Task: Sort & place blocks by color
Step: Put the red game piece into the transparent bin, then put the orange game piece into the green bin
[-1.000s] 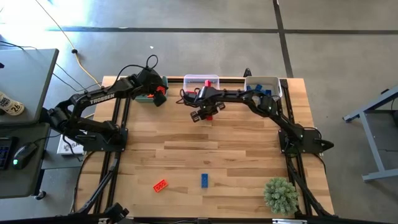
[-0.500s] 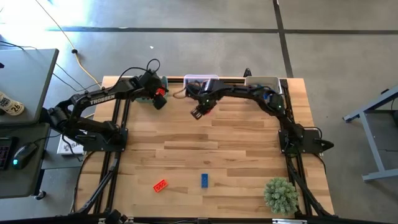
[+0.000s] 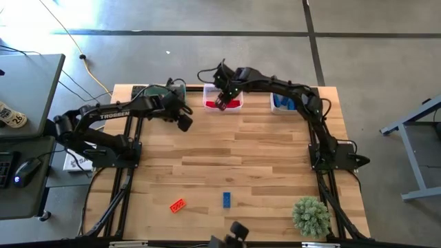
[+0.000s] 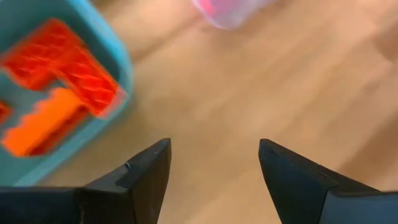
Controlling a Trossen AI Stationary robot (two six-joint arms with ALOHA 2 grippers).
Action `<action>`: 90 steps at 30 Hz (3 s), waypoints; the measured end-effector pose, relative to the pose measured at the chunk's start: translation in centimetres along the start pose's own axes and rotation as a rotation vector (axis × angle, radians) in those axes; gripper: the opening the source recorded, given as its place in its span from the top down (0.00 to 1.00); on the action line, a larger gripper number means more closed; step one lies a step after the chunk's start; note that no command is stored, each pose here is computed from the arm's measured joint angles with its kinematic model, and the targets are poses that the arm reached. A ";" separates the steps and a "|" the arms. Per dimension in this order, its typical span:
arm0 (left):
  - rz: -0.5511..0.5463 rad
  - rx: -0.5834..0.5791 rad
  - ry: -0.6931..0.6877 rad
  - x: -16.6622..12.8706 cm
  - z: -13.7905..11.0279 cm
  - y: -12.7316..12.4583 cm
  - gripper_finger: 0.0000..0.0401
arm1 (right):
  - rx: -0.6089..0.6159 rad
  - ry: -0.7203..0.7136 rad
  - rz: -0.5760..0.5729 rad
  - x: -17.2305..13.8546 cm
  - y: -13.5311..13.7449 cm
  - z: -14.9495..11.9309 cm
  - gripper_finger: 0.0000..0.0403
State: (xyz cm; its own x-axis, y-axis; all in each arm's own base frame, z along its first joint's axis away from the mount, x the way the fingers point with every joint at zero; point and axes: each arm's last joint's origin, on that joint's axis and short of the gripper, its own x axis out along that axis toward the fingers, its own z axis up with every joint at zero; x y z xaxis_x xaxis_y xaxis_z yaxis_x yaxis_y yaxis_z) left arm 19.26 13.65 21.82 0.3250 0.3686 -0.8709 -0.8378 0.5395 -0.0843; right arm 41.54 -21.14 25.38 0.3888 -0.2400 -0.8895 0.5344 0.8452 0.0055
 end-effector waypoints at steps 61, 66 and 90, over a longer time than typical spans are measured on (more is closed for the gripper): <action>-0.466 -0.020 0.456 -9.6 -19.6 -15.1 0.43 | 0.033 0.013 0.136 1.1 -1.7 0.9 0.38; -0.587 -0.080 0.387 -10.3 -19.5 -16.2 0.43 | 0.011 -0.032 0.128 -0.9 0.7 1.8 0.38; -0.557 -0.055 0.221 -11.6 -18.6 -18.8 0.43 | -0.039 0.038 0.004 -5.5 10.1 -0.1 0.38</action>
State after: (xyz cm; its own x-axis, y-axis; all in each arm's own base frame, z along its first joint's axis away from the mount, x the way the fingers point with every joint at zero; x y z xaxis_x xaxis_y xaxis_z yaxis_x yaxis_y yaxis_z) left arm 23.07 -14.81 24.50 0.6277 -0.1280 -0.7679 -0.5907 0.5641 -0.5769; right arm 44.73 -11.27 30.30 0.3622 -0.2189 -0.9060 0.5029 0.8643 -0.0078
